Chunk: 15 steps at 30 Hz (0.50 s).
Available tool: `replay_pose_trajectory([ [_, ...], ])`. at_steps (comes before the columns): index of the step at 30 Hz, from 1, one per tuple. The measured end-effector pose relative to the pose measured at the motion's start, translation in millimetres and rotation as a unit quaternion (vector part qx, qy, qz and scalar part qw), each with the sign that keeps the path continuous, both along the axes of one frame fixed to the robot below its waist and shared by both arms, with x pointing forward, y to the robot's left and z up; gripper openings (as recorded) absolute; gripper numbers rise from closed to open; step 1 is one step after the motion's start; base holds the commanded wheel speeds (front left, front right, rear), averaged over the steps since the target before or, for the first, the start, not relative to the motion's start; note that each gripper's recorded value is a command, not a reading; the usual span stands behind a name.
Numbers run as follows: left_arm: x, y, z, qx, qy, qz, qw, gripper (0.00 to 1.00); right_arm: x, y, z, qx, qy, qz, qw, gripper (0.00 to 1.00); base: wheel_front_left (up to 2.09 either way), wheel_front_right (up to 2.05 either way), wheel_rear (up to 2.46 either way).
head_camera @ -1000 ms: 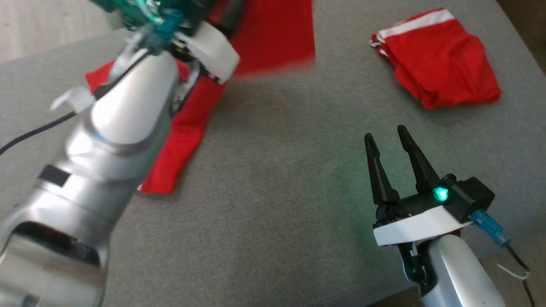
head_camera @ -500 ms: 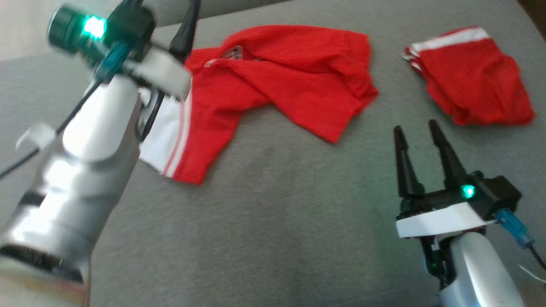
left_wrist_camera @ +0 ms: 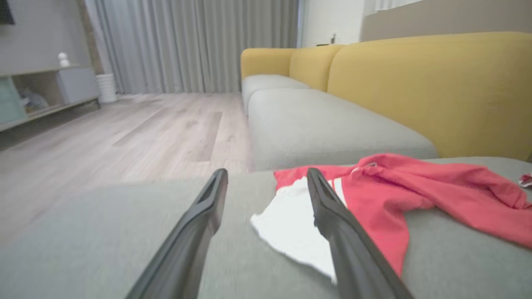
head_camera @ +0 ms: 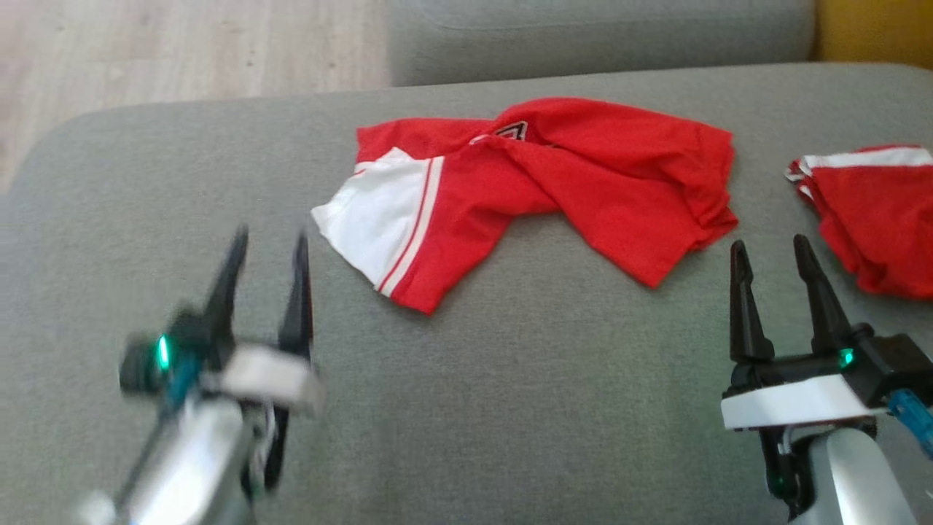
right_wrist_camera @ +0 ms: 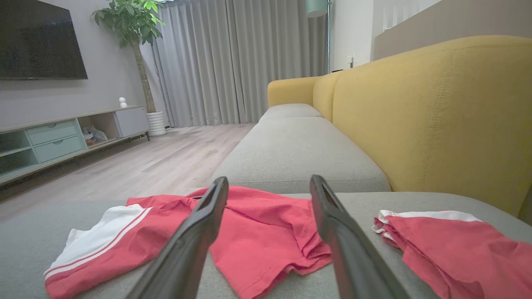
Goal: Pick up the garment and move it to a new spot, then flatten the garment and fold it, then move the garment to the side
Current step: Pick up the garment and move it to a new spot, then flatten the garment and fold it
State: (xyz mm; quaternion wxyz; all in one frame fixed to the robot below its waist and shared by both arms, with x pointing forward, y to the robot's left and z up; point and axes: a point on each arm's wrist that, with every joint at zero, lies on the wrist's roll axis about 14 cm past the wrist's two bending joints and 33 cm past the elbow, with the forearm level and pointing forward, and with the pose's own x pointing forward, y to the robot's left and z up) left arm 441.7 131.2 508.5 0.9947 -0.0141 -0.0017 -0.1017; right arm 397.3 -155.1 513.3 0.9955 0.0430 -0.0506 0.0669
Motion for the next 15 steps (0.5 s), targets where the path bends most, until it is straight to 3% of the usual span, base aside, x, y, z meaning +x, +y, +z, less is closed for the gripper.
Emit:
replay_pose_trajectory([
  [6, -45, 11, -45, -0.027, 0.063, 0.038, 0.997, 1.0, 0, 6, -1, 0.001, 0.001, 0.008, 1.0, 1.0, 0.0, 0.0, 0.0],
  [12, -27, 4, -40, -0.019, 0.052, 0.024, 0.998, 1.0, 0, 4, -9, 0.0, 0.013, 0.006, 1.0, 1.0, 0.0, 0.0, 0.0],
  [15, -11, 4, -52, 0.002, 0.083, 0.015, 0.996, 1.0, 0, 0, -15, -0.001, 0.021, 0.0, 1.0, 1.0, 0.0, 0.0, 0.0],
])
